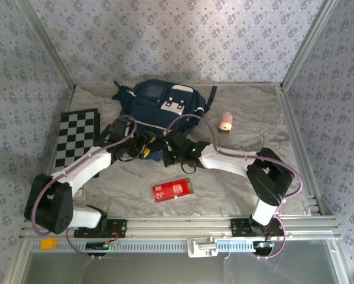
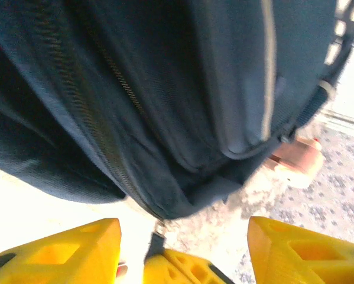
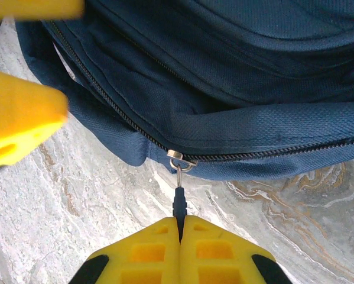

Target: Pack the student bag

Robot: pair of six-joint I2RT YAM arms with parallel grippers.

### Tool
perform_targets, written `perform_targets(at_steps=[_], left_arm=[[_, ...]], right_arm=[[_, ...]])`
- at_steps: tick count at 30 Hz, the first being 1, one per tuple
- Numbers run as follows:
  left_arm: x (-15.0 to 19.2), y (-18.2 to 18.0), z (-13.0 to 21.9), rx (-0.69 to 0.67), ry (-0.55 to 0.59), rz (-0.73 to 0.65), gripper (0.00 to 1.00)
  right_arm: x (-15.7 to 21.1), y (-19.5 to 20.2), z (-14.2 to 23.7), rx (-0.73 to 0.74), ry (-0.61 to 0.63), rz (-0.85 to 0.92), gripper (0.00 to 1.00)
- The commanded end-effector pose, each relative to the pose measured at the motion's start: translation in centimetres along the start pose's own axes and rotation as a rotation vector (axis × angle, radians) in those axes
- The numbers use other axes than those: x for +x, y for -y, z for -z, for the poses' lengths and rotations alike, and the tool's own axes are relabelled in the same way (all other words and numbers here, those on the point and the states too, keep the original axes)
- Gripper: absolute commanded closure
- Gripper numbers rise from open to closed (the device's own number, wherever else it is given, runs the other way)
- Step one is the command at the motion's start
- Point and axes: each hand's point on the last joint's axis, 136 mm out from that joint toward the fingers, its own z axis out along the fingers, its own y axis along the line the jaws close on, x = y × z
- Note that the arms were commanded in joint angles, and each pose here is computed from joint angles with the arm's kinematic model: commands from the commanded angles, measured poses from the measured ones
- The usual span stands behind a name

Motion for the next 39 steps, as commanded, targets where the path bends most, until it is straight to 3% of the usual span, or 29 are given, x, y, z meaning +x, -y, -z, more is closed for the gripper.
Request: perform_targets(at_steps=[1, 5, 9, 12, 18, 26, 39], left_arm=[[-0.9, -0.4, -0.7, -0.043, 0.064, 0.103, 0.42], [-1.7, -1.2, -2.0, -0.101, 0.097, 0.125, 0.43], [-2.3, -1.6, -3.4, -0.157, 0.111, 0.134, 0.51], [-2.6, -1.6, -4.1, -0.181, 0.114, 0.126, 0.62], [-2.9, -0.2, -2.9, -0.145, 0.125, 0.077, 1.00], [-3.7, 1.0, 1.8, -0.082, 0.151, -0.056, 1.00], [-6.4, -1.0, 5.8, -0.046, 0.167, -0.079, 1.00]], right_arm=[[0.1, -0.9, -0.4, -0.012, -0.005, 0.011, 1.00], [-0.1, -1.5, -0.7, -0.018, -0.003, 0.026, 1.00], [0.0, -1.7, -1.3, -0.013, -0.016, 0.037, 1.00], [-1.3, -2.1, -1.3, -0.013, 0.011, 0.041, 1.00], [-1.3, -0.9, -0.6, 0.052, 0.021, 0.042, 1.00], [1.0, 3.0, 2.2, 0.171, -0.004, 0.029, 1.00], [0.9, 10.4, 3.1, 0.308, -0.017, -0.032, 1.00]])
